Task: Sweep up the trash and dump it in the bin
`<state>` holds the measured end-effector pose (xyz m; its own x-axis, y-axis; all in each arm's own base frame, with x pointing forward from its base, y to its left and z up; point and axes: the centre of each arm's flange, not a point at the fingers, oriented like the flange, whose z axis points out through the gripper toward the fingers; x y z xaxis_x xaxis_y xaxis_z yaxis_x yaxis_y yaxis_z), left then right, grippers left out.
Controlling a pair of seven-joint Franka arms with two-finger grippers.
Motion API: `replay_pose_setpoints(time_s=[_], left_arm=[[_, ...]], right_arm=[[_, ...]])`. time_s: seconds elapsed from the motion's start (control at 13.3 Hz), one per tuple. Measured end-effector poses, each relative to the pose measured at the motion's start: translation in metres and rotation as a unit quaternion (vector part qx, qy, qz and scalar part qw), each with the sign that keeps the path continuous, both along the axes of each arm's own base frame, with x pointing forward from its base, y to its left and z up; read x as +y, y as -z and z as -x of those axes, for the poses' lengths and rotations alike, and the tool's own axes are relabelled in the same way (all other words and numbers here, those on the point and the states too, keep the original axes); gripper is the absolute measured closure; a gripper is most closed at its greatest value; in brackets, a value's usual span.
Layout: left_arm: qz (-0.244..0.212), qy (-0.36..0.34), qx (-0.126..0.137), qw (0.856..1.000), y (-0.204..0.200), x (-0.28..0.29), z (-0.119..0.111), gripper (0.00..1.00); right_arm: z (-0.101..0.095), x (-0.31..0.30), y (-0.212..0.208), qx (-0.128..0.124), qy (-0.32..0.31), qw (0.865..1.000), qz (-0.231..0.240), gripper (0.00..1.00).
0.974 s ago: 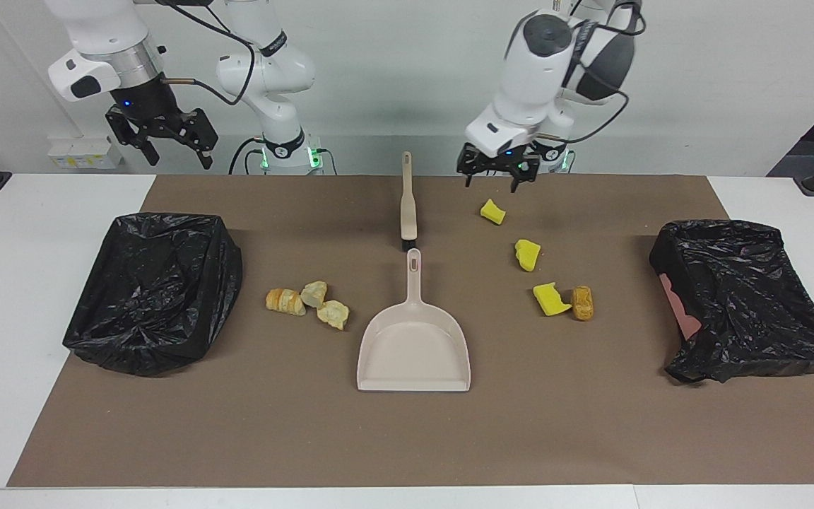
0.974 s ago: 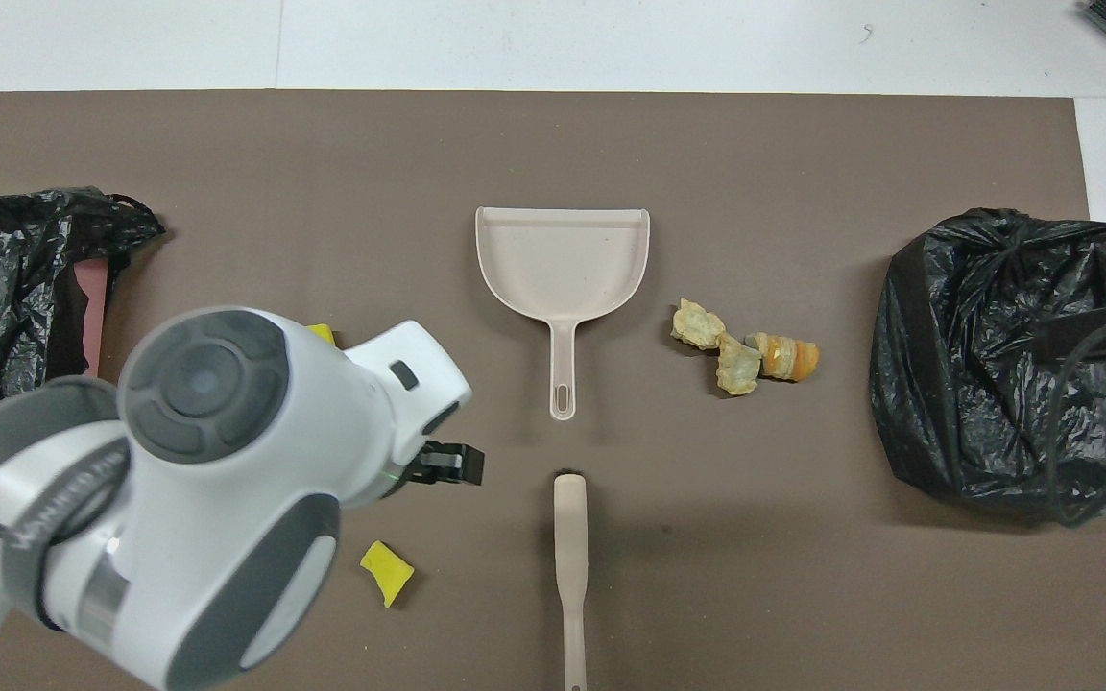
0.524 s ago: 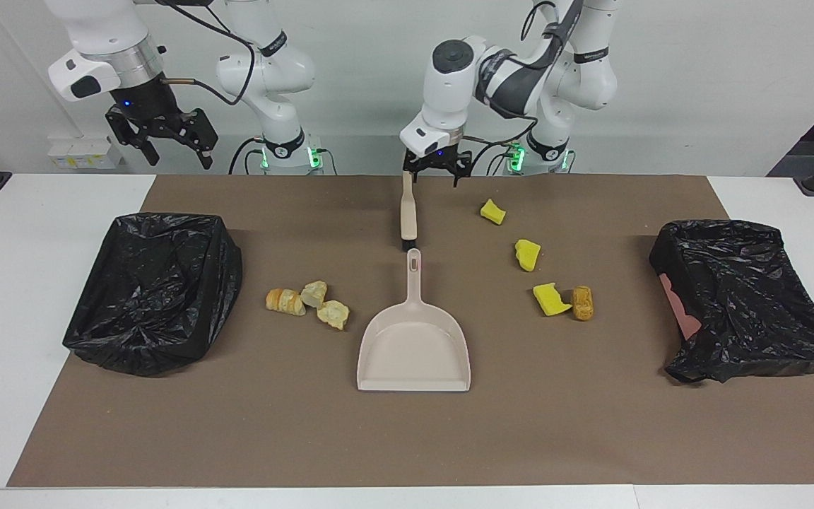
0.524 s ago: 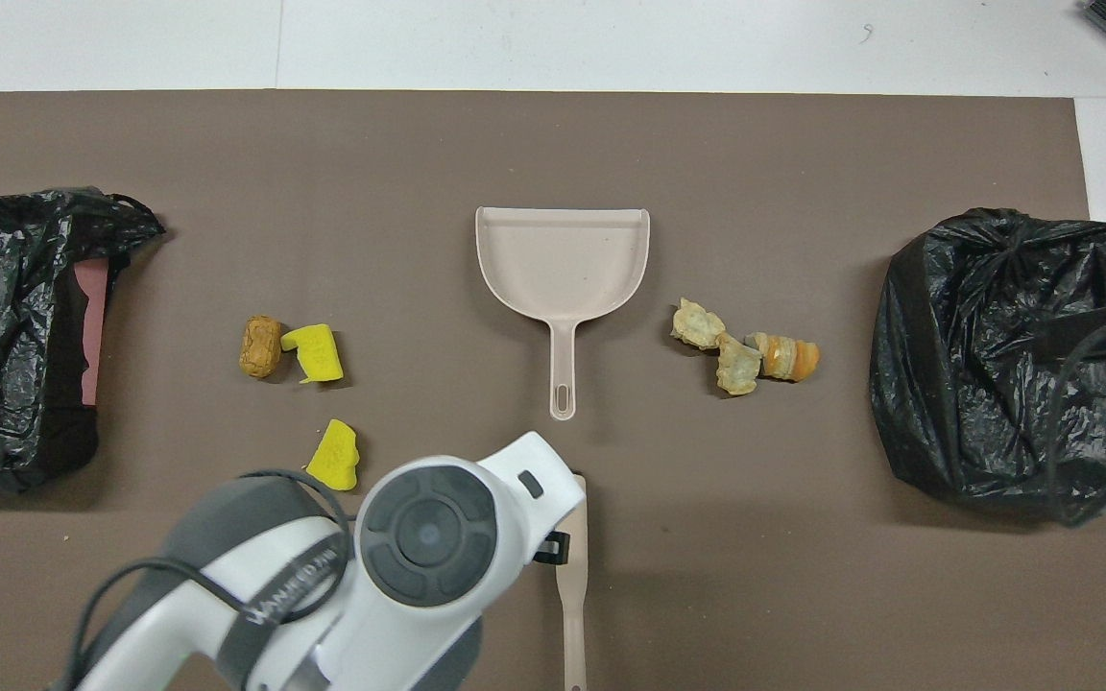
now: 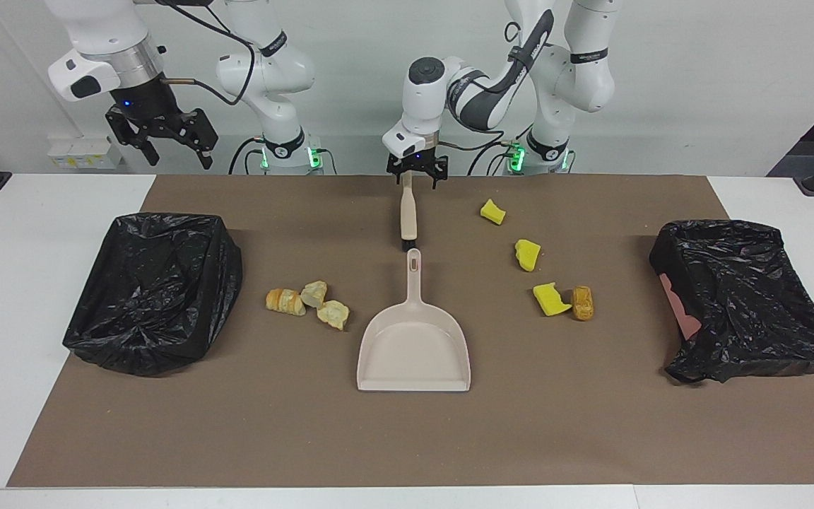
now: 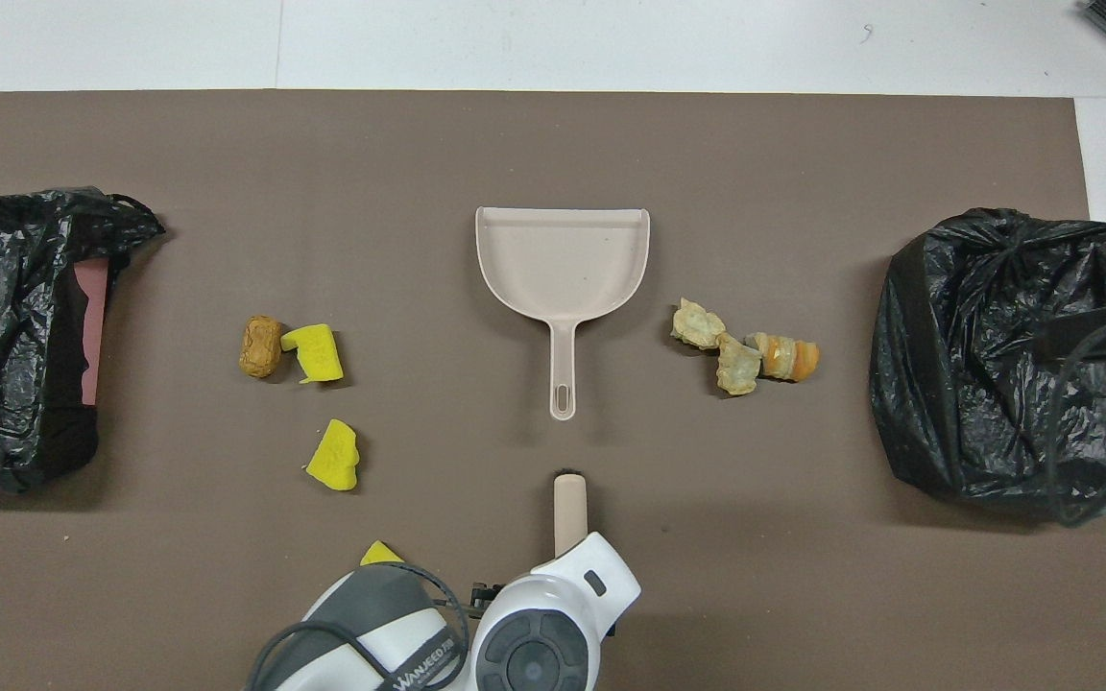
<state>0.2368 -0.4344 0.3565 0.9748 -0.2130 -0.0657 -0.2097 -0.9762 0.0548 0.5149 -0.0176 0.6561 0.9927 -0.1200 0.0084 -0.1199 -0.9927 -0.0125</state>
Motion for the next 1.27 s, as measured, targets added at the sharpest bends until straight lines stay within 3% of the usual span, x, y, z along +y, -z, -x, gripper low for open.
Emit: replay_pose_setpoints(time_s=[0.22, 0.37, 0.6, 0.9, 0.97, 1.05, 1.12, 1.2, 1.27], left_arm=[[-0.007, 0.007, 0.004, 1.000, 0.009, -0.006, 0.011, 0.00], [-0.010, -0.003, 0.005, 1.000, 0.013, -0.006, 0.011, 0.05], [-0.008, -0.012, 0.004, 1.000, 0.015, -0.007, 0.009, 0.41], [-0.007, -0.017, 0.008, 1.000, 0.019, -0.008, 0.009, 0.42], [-0.005, -0.021, 0.012, 1.000, 0.019, -0.008, 0.009, 0.49], [-0.004, -0.025, 0.015, 1.000, 0.019, -0.008, 0.009, 0.49], [-0.003, -0.027, 0.017, 0.999, 0.019, -0.008, 0.009, 0.58], [-0.002, -0.029, 0.017, 0.999, 0.018, -0.008, 0.007, 0.73], [0.000, -0.032, 0.016, 0.999, 0.016, -0.007, 0.004, 0.75]], right_arm=[[0.000, 0.000, 0.000, 0.000, 0.000, 1.000, 0.000, 0.00], [0.000, 0.000, 0.000, 0.000, 0.000, 1.000, 0.000, 0.00], [0.000, 0.000, 0.000, 0.000, 0.000, 1.000, 0.000, 0.00], [0.000, 0.000, 0.000, 0.000, 0.000, 1.000, 0.000, 0.00], [0.000, 0.000, 0.000, 0.000, 0.000, 1.000, 0.000, 0.00], [0.000, 0.000, 0.000, 0.000, 0.000, 1.000, 0.000, 0.00], [0.000, 0.000, 0.000, 0.000, 0.000, 1.000, 0.000, 0.00], [0.000, 0.000, 0.000, 0.000, 0.000, 1.000, 0.000, 0.00], [0.000, 0.000, 0.000, 0.000, 0.000, 1.000, 0.000, 0.00]])
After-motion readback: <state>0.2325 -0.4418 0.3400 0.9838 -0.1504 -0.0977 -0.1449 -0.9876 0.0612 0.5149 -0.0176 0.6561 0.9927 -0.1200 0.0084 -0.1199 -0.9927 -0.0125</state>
